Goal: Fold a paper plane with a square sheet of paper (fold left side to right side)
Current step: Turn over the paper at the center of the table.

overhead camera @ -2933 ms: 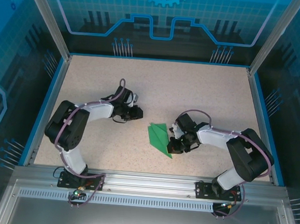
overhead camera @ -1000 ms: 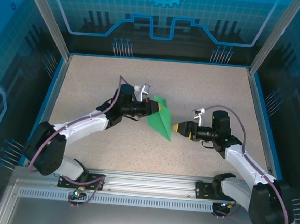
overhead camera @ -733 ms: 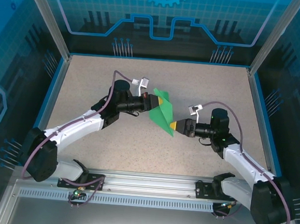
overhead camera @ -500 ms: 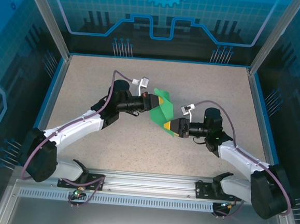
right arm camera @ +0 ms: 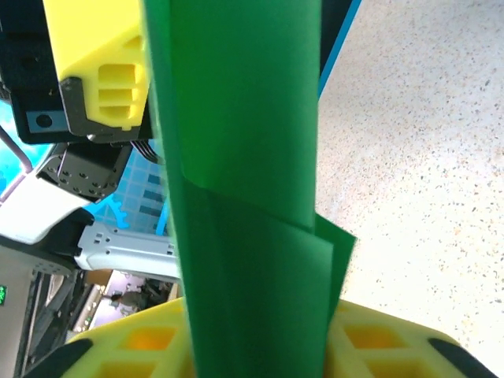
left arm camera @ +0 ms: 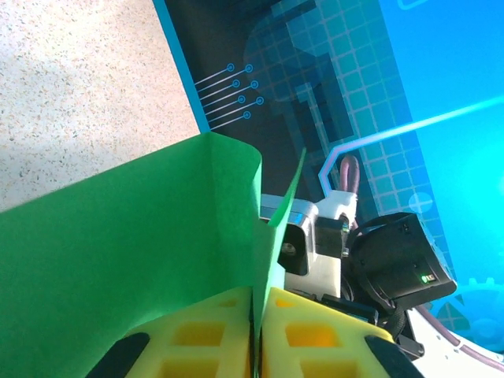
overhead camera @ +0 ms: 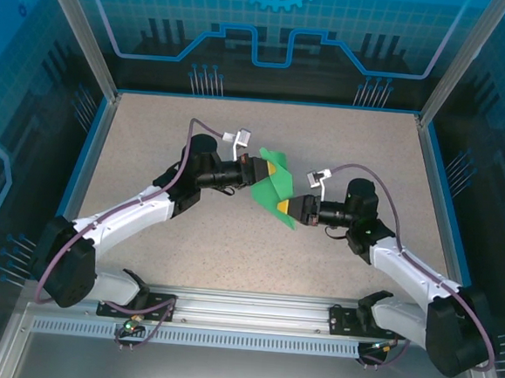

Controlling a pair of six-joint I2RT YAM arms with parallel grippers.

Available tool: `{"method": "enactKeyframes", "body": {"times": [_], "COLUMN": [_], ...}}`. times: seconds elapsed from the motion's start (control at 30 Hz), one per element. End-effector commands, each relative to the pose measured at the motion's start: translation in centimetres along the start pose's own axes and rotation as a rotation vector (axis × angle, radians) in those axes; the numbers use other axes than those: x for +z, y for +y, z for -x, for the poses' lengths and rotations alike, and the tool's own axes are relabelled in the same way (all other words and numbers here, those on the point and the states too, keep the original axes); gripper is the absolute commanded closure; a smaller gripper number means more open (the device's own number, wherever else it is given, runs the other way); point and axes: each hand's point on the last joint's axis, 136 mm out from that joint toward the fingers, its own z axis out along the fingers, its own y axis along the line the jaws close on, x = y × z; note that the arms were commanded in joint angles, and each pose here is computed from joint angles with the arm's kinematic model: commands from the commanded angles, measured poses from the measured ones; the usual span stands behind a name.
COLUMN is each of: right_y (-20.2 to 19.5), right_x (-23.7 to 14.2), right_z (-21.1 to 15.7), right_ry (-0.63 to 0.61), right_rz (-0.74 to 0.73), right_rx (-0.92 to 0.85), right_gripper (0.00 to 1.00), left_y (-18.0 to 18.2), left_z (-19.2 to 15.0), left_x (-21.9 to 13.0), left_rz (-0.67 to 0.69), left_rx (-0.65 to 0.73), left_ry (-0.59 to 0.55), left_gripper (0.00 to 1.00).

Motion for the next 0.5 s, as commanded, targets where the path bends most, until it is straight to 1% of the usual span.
{"method": "enactKeyframes", "body": {"times": [0.0, 0.1, 0.13, 0.2, 0.3, 0.33, 0.4, 0.47], "right_y": [0.4, -0.4, -0.7, -1.4, -3.1, -3.6, -5.0, -6.2], "right_x": [-0.5, -0.8, -1.0, -1.4, -2.9, -3.3, -4.6, -5.8], "right_z": [0.4, 0.0, -0.2, -0.6, -1.4, -1.8, -2.1, -2.3], "right_ry": [-0.013, 0.001, 0.005, 0.018, 0.058, 0.079, 0.114, 0.153], "right_rz": [-0.051, -0.113, -0.136, -0.207, -0.385, -0.443, -0.610, -0.771], "right_rx": [-0.059, -0.064, -0.069, -0.088, -0.140, -0.170, -0.239, -0.295], "right_gripper": [0.74, 0.84, 0.85, 0.86, 0.87, 0.87, 0.88, 0.90], "left_y": [-0.6, -0.3, -0.1, 0.4, 1.2, 1.3, 1.9, 2.3], "left_z": [-0.9, -1.1, -1.1, -1.2, -1.1, -1.1, -1.1, -1.1], "left_x": [-0.6, -0.9, -1.0, -1.7, -3.4, -4.1, -5.8, -7.5], "left_rz": [-0.021, 0.007, 0.020, 0.066, 0.150, 0.177, 0.257, 0.328], "left_rx": [0.014, 0.028, 0.035, 0.055, 0.092, 0.107, 0.145, 0.176], "left_ry": [0.022, 0.024, 0.025, 0.024, 0.001, -0.007, -0.037, -0.066], "left_gripper": [0.83, 0.74, 0.69, 0.52, 0.38, 0.36, 0.31, 0.29]}}
